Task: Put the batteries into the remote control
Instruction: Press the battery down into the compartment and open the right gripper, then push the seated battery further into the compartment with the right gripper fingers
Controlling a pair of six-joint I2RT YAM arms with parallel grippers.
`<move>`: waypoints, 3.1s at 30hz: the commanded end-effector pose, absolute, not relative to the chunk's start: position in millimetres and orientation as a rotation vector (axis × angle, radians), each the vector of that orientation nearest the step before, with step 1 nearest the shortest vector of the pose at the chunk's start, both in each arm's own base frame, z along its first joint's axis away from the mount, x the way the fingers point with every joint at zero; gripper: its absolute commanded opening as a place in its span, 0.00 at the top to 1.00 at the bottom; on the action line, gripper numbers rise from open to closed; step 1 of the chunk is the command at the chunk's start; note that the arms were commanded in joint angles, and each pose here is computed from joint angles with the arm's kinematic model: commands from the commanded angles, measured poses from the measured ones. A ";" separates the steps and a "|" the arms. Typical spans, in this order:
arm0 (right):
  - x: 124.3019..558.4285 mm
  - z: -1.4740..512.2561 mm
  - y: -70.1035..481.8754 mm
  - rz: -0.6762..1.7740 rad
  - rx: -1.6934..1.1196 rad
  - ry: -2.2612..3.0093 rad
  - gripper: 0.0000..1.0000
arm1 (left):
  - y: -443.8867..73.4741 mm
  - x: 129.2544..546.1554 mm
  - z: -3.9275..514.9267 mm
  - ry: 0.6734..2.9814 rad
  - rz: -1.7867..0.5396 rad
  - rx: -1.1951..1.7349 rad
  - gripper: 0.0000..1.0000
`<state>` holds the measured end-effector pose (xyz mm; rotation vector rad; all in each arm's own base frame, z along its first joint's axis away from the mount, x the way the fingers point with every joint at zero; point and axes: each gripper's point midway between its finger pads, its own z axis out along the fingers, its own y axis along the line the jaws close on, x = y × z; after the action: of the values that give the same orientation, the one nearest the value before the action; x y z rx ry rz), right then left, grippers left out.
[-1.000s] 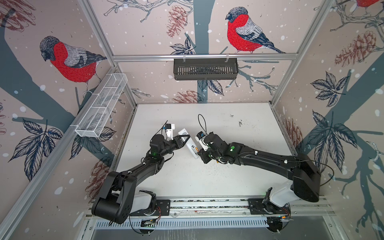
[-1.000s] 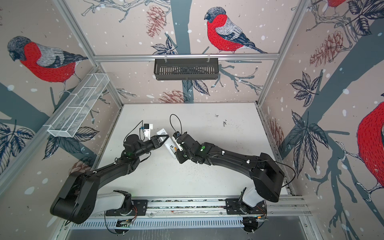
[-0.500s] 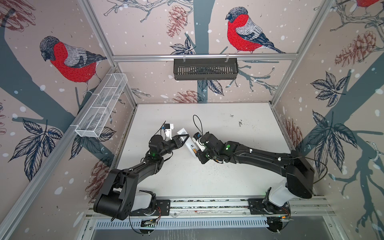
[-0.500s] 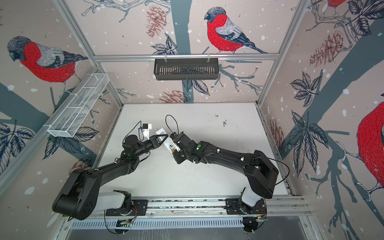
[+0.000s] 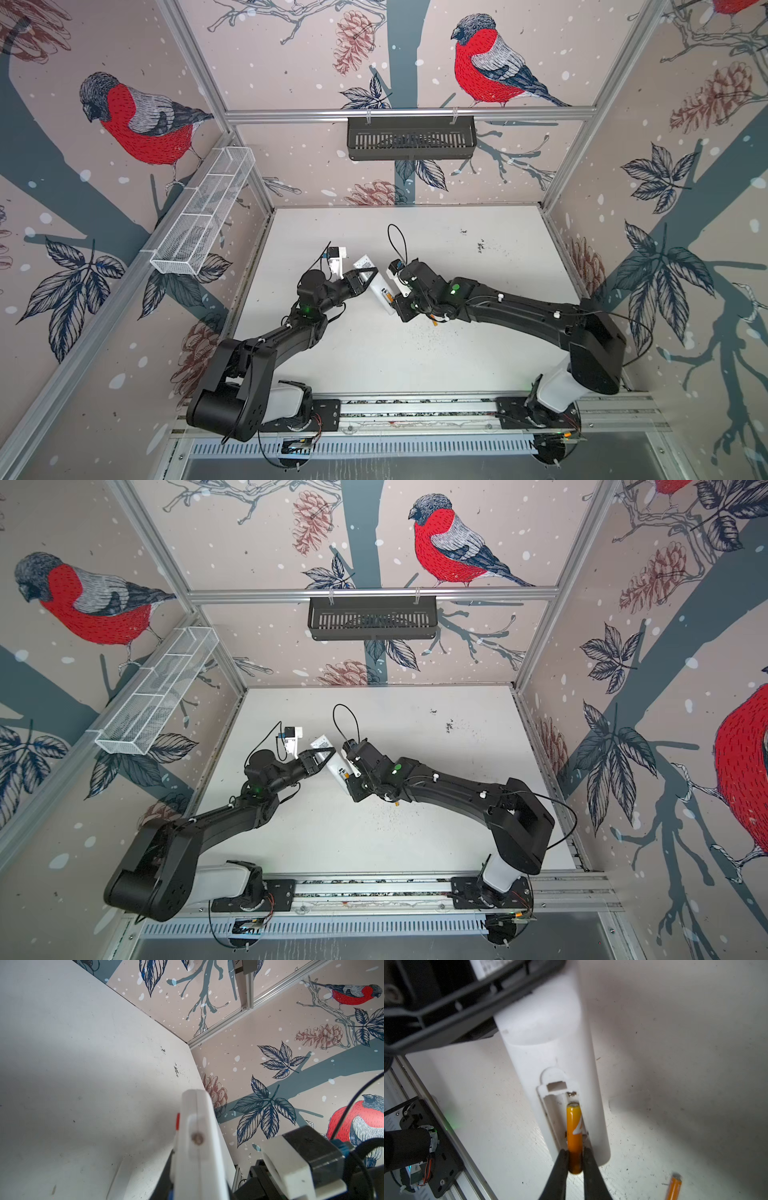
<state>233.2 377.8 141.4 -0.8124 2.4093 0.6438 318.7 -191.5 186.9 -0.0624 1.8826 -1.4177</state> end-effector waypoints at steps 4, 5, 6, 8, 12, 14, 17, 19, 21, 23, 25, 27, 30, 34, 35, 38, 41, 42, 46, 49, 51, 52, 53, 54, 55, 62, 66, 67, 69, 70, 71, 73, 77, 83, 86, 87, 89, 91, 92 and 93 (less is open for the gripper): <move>243.0 145.0 382.0 0.619 -0.787 2.392 0.77 | -192.4 317.3 202.9 1.830 -1.455 -0.022 1.00; 243.7 145.4 382.4 0.618 -0.787 2.390 0.77 | -191.0 318.5 202.3 1.832 -1.456 -0.032 1.00; 244.4 146.3 382.6 0.618 -0.786 2.388 0.76 | -189.9 319.1 201.9 1.834 -1.460 -0.041 1.00; 244.9 146.9 383.1 0.616 -0.789 2.385 0.75 | -187.0 321.0 201.2 1.836 -1.472 -0.060 1.00; 245.6 151.3 383.0 0.613 -0.798 2.372 0.73 | -185.8 322.8 200.9 1.834 -1.509 -0.078 1.00; 245.6 153.7 382.5 0.610 -0.803 2.363 0.72 | -185.0 323.9 200.0 1.834 -1.519 -0.087 1.00; 245.2 159.4 383.1 0.618 -0.814 2.344 0.69 | -184.4 325.5 196.1 1.847 -1.526 -0.103 1.00; 244.4 161.1 383.2 0.620 -0.827 2.334 0.69 | -183.9 325.9 194.4 1.849 -1.526 -0.108 1.00; 244.1 161.6 384.0 0.618 -0.836 2.330 0.69 | -183.3 326.5 193.5 1.852 -1.524 -0.114 1.00; 242.6 161.8 384.8 0.622 -0.849 2.326 0.69 | -181.9 327.5 192.6 1.854 -1.520 -0.122 1.00; 240.9 162.7 386.1 0.626 -0.857 2.319 0.69 | -180.8 328.3 190.9 1.859 -1.518 -0.130 1.00; 239.5 162.0 387.2 0.628 -0.863 2.319 0.68 | -179.4 328.8 189.8 1.861 -1.515 -0.137 1.00; 238.3 162.5 384.6 0.639 -0.859 2.319 0.64 | -178.5 329.2 189.1 1.866 -1.529 -0.143 1.00; 232.0 173.5 380.9 0.722 -0.876 2.272 0.59 | -178.9 329.5 189.0 1.867 -1.546 -0.144 1.00; 229.9 176.6 379.6 0.742 -0.883 2.257 0.57 | -179.1 329.4 188.9 1.867 -1.550 -0.144 1.00; 227.4 180.7 371.3 0.811 -0.891 2.236 0.50 | -180.4 328.8 188.7 1.869 -1.558 -0.137 1.00; 227.5 184.2 362.7 0.865 -0.882 2.220 0.48 | -180.9 328.2 189.3 1.872 -1.559 -0.130 1.00; 227.3 185.2 361.0 0.864 -0.884 2.215 0.48 | -180.5 328.4 189.3 1.873 -1.553 -0.130 1.00; 227.7 184.1 360.0 0.835 -0.891 2.216 0.58 | -179.0 328.2 187.3 1.888 -1.530 -0.136 1.00; 226.7 181.4 364.0 0.812 -0.900 2.222 0.65 | -178.5 328.0 186.2 1.898 -1.520 -0.139 1.00; 225.9 180.4 367.9 0.802 -0.901 2.224 0.68 | -178.4 328.1 185.3 1.903 -1.518 -0.143 1.00; 225.8 178.2 369.3 0.790 -0.900 2.232 0.69 | -178.3 328.4 185.1 1.904 -1.516 -0.142 1.00; 225.4 177.6 371.0 0.780 -0.902 2.231 0.70 | -178.4 328.6 184.7 1.906 -1.513 -0.141 1.00; 225.9 176.1 372.1 0.764 -0.903 2.235 0.71 | -178.3 328.9 184.0 1.910 -1.511 -0.143 1.00; 225.7 174.6 374.1 0.751 -0.906 2.239 0.71 | -177.8 329.4 183.2 1.912 -1.508 -0.145 1.00; 227.9 162.8 380.6 0.654 -0.920 2.269 0.75 | -176.7 329.4 182.2 1.909 -1.509 -0.153 1.00; 229.1 157.3 381.6 0.614 -0.927 2.280 0.76 | -176.7 329.2 181.6 1.907 -1.513 -0.153 1.00; 229.5 156.9 382.1 0.605 -0.927 2.281 0.76 | -176.9 329.0 181.2 1.908 -1.514 -0.154 1.00; 229.9 155.2 382.9 0.591 -0.931 2.284 0.77 | -176.9 329.0 181.2 1.907 -1.517 -0.156 1.00; 229.5 154.8 383.7 0.589 -0.933 2.282 0.77 | -176.6 328.9 180.5 1.909 -1.517 -0.157 1.00; 229.8 155.1 384.0 0.587 -0.932 2.281 0.77 | -176.7 329.1 180.8 1.907 -1.516 -0.157 1.00; 229.7 155.3 385.3 0.585 -0.932 2.278 0.78 | -176.9 328.4 180.9 1.906 -1.520 -0.156 1.00; 231.1 151.5 385.9 0.563 -0.934 2.287 0.78 | -176.5 328.6 180.2 1.906 -1.521 -0.160 1.00; 231.5 147.9 386.8 0.543 -0.937 2.295 0.79 | -177.1 328.4 180.1 1.905 -1.526 -0.160 1.00; 231.1 146.9 387.4 0.541 -0.941 2.295 0.81 | -177.3 328.2 179.6 1.905 -1.529 -0.161 1.00; 232.1 146.1 386.9 0.534 -0.938 2.296 0.82 | -177.4 328.2 180.0 1.904 -1.530 -0.160 1.00; 231.6 144.5 387.2 0.528 -0.942 2.300 0.83 | -177.6 328.2 180.4 1.903 -1.533 -0.160 1.00; 232.3 142.7 387.6 0.524 -0.943 2.306 0.83 | -177.5 328.0 179.8 1.904 -1.533 -0.161 1.00; 232.3 142.0 388.1 0.522 -0.943 2.308 0.83 | -177.4 328.2 179.8 1.904 -1.532 -0.162 1.00; 232.1 141.9 389.0 0.521 -0.945 2.309 0.83 | -177.4 328.1 179.0 1.906 -1.532 -0.162 1.00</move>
<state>231.1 387.9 141.4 -0.9406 2.3130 0.5398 328.8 -176.2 168.4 -0.2123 1.9517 -1.5177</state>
